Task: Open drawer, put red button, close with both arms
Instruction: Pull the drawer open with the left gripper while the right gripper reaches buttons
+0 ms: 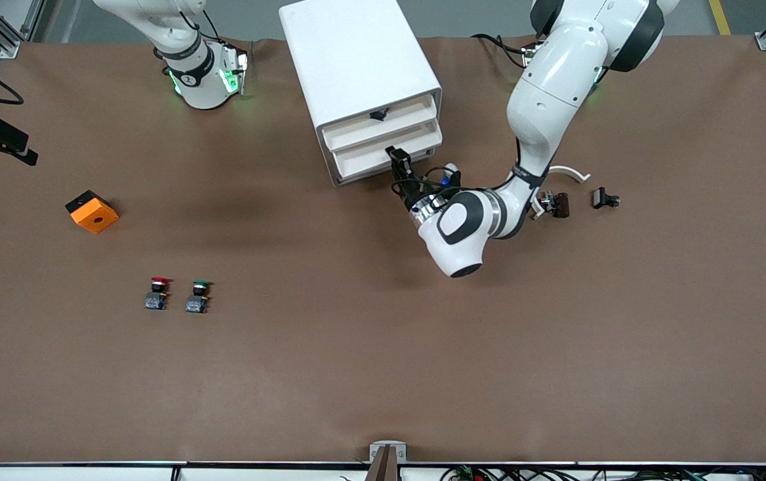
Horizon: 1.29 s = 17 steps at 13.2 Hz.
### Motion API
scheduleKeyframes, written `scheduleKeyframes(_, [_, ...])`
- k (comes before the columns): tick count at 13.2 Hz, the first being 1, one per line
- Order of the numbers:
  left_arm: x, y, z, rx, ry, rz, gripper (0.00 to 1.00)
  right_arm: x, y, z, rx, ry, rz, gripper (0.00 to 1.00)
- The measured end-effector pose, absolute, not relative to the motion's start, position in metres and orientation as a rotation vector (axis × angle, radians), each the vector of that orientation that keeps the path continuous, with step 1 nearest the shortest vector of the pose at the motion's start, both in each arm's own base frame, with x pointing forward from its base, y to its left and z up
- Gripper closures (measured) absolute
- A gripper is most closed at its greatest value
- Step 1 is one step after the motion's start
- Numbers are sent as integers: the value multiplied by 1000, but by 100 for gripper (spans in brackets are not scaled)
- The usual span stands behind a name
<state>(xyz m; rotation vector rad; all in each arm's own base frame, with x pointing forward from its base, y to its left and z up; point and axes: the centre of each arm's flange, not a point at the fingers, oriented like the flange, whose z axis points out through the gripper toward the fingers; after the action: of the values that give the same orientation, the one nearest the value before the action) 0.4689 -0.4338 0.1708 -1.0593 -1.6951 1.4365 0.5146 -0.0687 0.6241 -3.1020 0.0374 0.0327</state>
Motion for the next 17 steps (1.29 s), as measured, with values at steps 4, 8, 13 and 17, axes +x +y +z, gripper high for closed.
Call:
scheduleKeyframes(4, [498, -415, 179, -1068, -1768, 1424, 91, 534, -70, 586, -3110, 41, -48, 0])
scheduleKeyframes(8, [532, -390, 186, -1064, -1888, 1403, 89, 557, -74, 469, -3118, 62, -66, 0])
scheduleKeyframes(13, [570, -354, 196, -1072, -2009, 1393, 75, 569, -77, 349, -3133, 79, -92, 0])
scheduleKeyframes(17, [581, -346, 197, -1099, -2055, 1384, 35, 577, -77, 278, -3144, 84, -110, 0])
